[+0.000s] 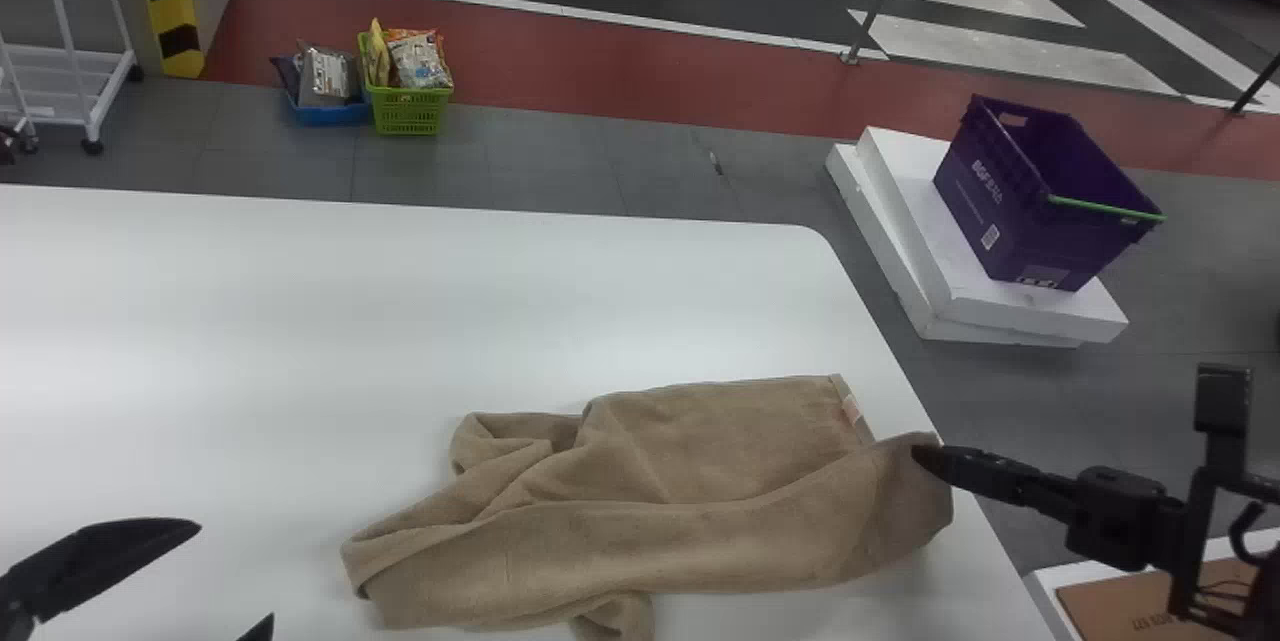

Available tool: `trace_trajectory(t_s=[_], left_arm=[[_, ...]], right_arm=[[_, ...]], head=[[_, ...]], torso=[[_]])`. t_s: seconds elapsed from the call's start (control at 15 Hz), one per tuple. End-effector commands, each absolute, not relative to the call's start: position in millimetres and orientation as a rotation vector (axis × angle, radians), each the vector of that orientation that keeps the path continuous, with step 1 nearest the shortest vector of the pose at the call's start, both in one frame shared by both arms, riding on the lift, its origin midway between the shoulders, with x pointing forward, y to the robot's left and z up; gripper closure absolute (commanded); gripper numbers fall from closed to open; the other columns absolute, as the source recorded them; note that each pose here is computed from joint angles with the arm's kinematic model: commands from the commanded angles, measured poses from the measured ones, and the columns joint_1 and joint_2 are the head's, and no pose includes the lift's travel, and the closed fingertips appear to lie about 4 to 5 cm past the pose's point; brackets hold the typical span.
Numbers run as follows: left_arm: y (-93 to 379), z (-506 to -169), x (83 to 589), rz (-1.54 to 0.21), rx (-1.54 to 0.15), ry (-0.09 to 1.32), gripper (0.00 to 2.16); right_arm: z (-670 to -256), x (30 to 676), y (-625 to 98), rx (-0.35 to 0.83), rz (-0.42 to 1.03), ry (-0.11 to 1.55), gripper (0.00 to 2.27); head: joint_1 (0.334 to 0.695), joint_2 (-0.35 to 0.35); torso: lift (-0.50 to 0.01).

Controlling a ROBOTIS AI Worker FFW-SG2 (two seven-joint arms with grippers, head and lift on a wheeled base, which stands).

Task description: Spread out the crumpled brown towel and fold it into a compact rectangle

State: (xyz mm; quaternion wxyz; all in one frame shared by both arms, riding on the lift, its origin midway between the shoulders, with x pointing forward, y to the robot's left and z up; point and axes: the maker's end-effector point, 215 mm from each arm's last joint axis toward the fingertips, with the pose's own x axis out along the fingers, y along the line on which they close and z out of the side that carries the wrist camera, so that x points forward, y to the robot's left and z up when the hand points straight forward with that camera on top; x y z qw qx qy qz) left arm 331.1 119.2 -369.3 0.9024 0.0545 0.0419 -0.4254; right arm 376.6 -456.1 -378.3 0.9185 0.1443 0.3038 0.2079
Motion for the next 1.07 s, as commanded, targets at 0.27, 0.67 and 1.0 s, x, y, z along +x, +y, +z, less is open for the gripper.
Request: trace_trajectory(t_s=[0.27,0.67,1.0], left_arm=[[51.5,-387.5,318.6,-0.962,0.163,0.132,0.34],[26.9,-389.4,333.8,-0.886,0.217,0.099,0.46],[12.2,-411.9,333.1,-0.883,0.281,0.129,0.46]], right_arm=[[-377.2,378.0,-451.4,0.367,0.419,0.626,1.26],[-374.6,380.7,-450.2,0.399,0.414,0.626,1.26],[-369.0,380.3,-458.1,0.4,0.403,0.611,1.26]], head=[[0.695,-0.35],[0.695,-0.35],[0.695,-0.35]], torso=[[-0.127],[-0.127],[-0.127]])
